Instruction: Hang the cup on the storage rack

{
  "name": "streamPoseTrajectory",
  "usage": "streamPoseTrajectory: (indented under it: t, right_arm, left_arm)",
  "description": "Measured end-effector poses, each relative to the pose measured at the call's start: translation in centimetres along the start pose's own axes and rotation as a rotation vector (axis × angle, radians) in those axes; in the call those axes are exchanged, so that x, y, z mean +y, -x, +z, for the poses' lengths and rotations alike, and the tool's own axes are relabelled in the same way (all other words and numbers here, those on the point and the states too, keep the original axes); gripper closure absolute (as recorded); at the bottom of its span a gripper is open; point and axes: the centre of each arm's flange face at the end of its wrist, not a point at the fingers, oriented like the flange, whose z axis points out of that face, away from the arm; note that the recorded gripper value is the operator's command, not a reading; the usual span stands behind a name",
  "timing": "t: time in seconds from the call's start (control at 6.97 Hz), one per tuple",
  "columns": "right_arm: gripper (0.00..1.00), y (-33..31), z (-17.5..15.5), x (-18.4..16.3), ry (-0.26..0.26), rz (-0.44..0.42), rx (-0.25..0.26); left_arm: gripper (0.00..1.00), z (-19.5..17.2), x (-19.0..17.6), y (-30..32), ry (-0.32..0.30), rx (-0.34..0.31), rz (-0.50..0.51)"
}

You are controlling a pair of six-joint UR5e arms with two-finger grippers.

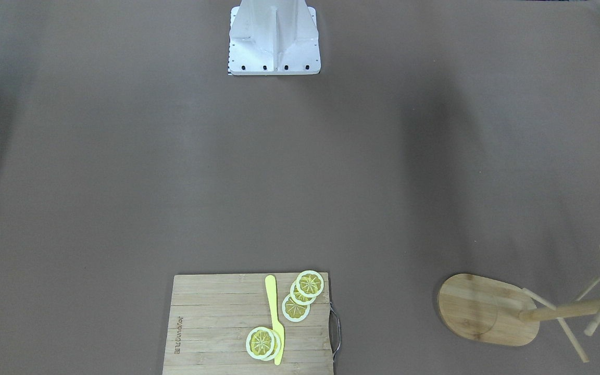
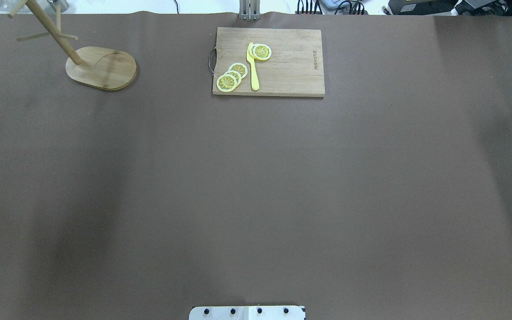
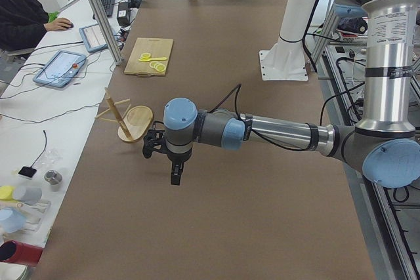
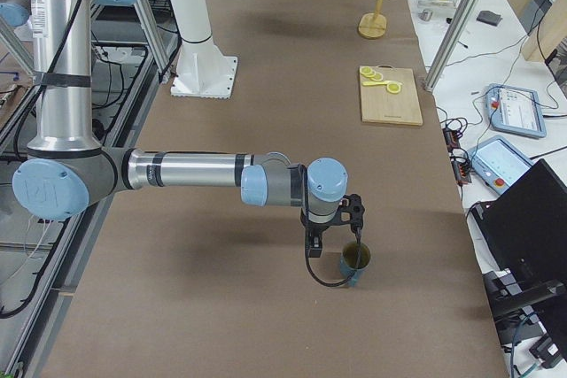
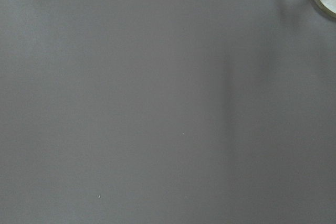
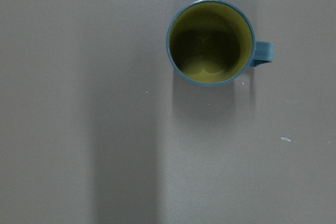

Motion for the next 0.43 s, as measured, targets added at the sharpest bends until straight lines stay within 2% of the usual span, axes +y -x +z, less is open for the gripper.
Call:
streamPoseTrajectory:
  t: [0.43]
  right_arm:
    - [0.0,0.19,-0.19,-0.25,-0.003,-0.002,0.001]
  left_arm:
    - [0.02,-0.11,0.02,-0.08,-0.003,0.001,0.002]
